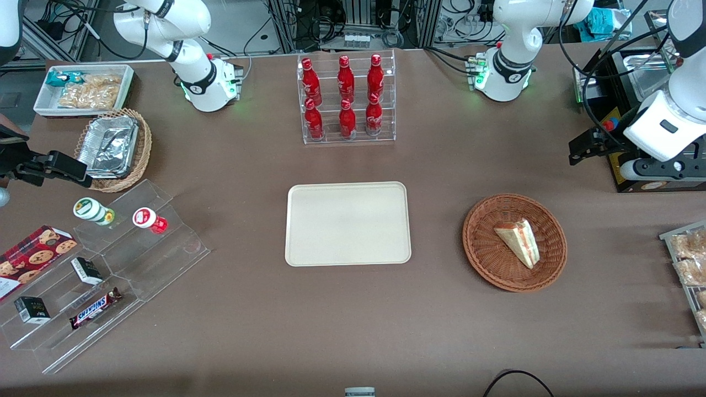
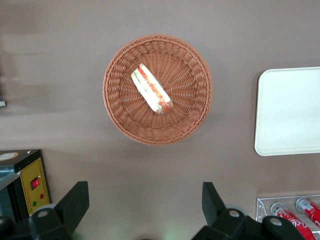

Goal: Place sandwich from basket to tray
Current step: 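Move the left gripper down over the sandwich in the wicker basket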

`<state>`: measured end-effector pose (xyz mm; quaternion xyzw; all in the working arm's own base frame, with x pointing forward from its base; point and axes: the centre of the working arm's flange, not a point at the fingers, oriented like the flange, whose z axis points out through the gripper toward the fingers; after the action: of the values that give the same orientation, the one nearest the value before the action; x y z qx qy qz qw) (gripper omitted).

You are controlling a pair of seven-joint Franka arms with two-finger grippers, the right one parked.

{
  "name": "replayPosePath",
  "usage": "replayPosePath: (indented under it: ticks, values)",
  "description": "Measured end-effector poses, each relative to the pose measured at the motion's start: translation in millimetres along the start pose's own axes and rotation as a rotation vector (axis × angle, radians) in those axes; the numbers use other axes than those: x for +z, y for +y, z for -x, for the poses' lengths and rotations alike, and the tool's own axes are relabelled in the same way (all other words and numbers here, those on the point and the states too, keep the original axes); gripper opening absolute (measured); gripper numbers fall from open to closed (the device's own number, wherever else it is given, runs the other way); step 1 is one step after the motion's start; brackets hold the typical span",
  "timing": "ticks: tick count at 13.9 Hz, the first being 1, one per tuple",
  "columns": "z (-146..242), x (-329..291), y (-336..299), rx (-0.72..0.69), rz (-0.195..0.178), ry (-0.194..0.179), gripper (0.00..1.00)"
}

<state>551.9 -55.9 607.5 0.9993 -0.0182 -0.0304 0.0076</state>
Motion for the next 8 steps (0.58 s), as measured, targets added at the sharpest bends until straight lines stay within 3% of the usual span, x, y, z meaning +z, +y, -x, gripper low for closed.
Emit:
replayPosePath:
  ticks: [4,8]
  values:
    - [-5.8,14.1,-2.3,0.002,-0.014,-0.025,1.0]
    - [-30.1,74.9,-6.9,0.001,-0.033,-0.106,1.0]
